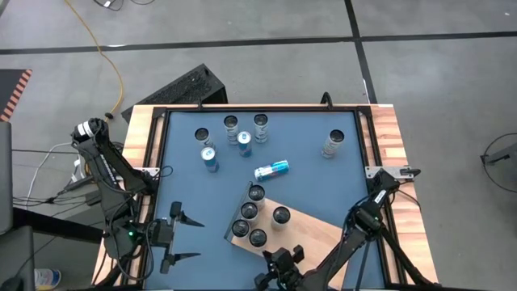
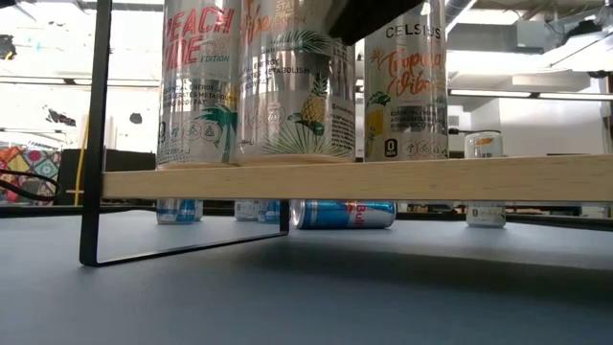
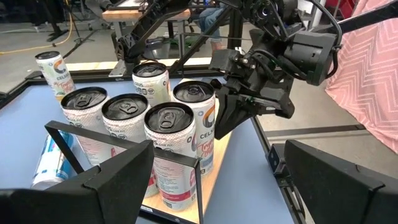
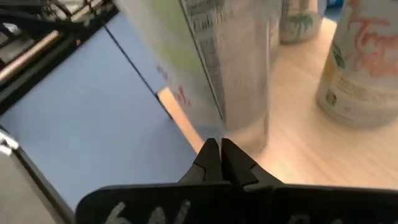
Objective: Place canned beverage on shelf
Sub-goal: Adjust the white yellow soda cans on the shelf
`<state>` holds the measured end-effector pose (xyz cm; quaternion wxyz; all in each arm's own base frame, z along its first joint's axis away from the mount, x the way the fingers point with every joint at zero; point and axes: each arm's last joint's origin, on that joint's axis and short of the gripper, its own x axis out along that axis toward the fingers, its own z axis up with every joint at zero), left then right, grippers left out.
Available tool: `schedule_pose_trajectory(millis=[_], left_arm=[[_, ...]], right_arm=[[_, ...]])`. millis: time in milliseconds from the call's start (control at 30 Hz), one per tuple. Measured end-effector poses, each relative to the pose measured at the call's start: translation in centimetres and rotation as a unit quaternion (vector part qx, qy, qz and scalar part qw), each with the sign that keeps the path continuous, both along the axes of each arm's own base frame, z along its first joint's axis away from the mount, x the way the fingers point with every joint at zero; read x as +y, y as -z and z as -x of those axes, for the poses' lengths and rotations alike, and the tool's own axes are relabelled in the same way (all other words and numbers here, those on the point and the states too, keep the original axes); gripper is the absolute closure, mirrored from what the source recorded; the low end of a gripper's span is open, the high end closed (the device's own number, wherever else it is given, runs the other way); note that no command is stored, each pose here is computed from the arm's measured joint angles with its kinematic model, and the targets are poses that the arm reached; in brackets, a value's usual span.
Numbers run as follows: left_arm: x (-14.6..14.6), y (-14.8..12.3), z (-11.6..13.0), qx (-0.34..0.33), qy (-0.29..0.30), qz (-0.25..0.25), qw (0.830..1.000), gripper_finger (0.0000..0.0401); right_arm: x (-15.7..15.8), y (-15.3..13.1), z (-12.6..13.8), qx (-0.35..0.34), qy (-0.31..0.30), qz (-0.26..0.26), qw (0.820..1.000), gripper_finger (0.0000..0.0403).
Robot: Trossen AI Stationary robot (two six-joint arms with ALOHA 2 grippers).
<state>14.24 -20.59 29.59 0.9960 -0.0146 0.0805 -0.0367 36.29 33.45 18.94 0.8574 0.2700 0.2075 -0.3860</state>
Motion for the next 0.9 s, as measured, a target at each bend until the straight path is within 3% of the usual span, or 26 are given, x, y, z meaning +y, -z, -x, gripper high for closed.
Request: schedule_pose_trajectory(millis=[200,267,367,500,600,700,900], left_arm=[[0.0,0.0,0.0,0.001,0.003,0.002,1.0,0.0053],[-0.1,0.0,0.0,0.002,0.009,0.004,1.0,0.0053],[-0.1,0.0,0.0,0.003,0.008,0.008,1.0,0.0053],[0.0,0.0,0.0,0.0,0.003,0.01,1.0,0.0053],[0.0,-0.1,-0.1,-0.001,0.001,0.016,1.0,0.0053],[0.0,-0.1,-0.1,0.0,0.002,0.026,1.0,0.0053],[-0.1,-0.1,0.0,0.005,0.017,0.033,0.999,0.0053]], right_arm=[[1.4,-1.6,3.6,0.055,0.004,-0.048,0.997,0.0403],[1.6,-1.9,5.4,0.059,0.034,-0.049,0.996,0.0403],[1.5,-1.7,6.0,0.044,0.017,-0.012,0.999,0.0403],[-0.8,-2.8,4.7,0.067,0.048,-0.036,0.996,0.0403],[-2.5,-1.9,3.4,0.1,0.062,-0.019,0.993,0.0403],[-3.5,-1.2,2.8,0.148,0.074,-0.034,0.986,0.0403],[-2.4,-1.2,3.9,0.174,0.054,-0.048,0.982,0.0403]])
